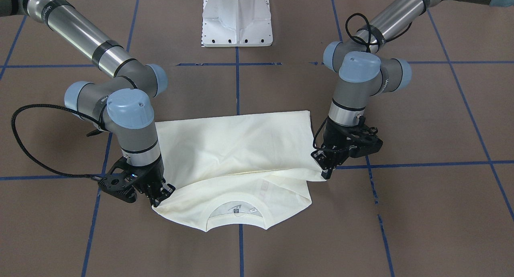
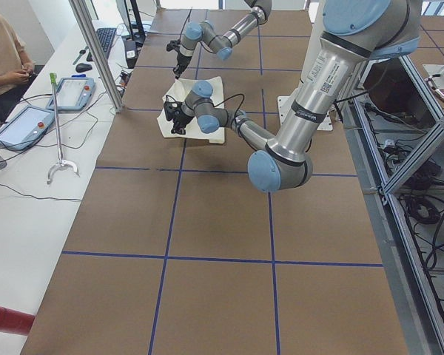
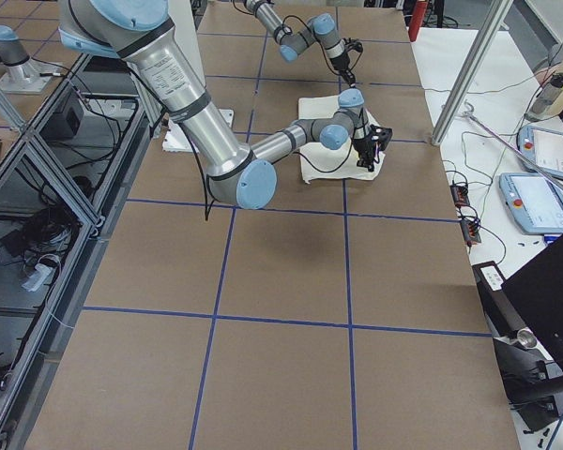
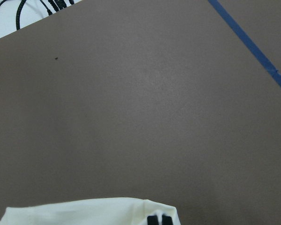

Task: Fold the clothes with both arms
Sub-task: 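Lay the hem down near the collar and open both grippers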

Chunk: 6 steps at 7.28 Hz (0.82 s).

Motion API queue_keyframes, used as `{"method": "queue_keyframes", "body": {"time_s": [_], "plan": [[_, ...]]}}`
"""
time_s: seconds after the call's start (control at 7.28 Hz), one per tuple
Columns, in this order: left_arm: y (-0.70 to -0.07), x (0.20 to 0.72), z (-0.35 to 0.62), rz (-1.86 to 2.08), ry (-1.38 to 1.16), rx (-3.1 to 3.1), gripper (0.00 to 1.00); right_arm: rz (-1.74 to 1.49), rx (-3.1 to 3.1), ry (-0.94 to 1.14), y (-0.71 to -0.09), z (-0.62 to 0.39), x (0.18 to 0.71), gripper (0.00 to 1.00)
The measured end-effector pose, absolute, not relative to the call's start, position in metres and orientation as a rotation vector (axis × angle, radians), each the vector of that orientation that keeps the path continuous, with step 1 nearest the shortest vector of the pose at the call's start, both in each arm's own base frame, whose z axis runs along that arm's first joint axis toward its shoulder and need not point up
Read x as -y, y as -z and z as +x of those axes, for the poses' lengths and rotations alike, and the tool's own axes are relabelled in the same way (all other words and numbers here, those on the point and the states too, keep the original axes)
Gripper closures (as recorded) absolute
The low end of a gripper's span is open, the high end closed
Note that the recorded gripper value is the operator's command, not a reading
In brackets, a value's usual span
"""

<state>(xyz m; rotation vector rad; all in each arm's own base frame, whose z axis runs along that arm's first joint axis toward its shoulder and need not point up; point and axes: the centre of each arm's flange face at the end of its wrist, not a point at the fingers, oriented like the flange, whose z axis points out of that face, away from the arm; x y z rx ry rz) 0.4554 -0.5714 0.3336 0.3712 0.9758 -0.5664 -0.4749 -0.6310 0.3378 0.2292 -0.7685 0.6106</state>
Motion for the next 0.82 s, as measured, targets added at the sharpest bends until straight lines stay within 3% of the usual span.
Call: {"method": "queue_keyframes", "body": {"time_s": [0.14, 0.27, 0.82], "plan": [[-0.341, 0.574, 0.458, 0.374, 0.565, -0.981, 0.68, 0.23, 0.763, -0.603, -0.345, -0.474, 0.629, 0.99], [-0.346, 0.575, 0.459, 0.375, 0.565, -0.98, 0.67, 0.235, 0.77, -0.598, -0.35, -0.474, 0.628, 0.58], [-0.341, 0.58, 0.448, 0.421, 0.527, -1.009, 0.62, 0.249, 0.854, -0.587, -0.343, -0.458, 0.618, 0.49]]}}
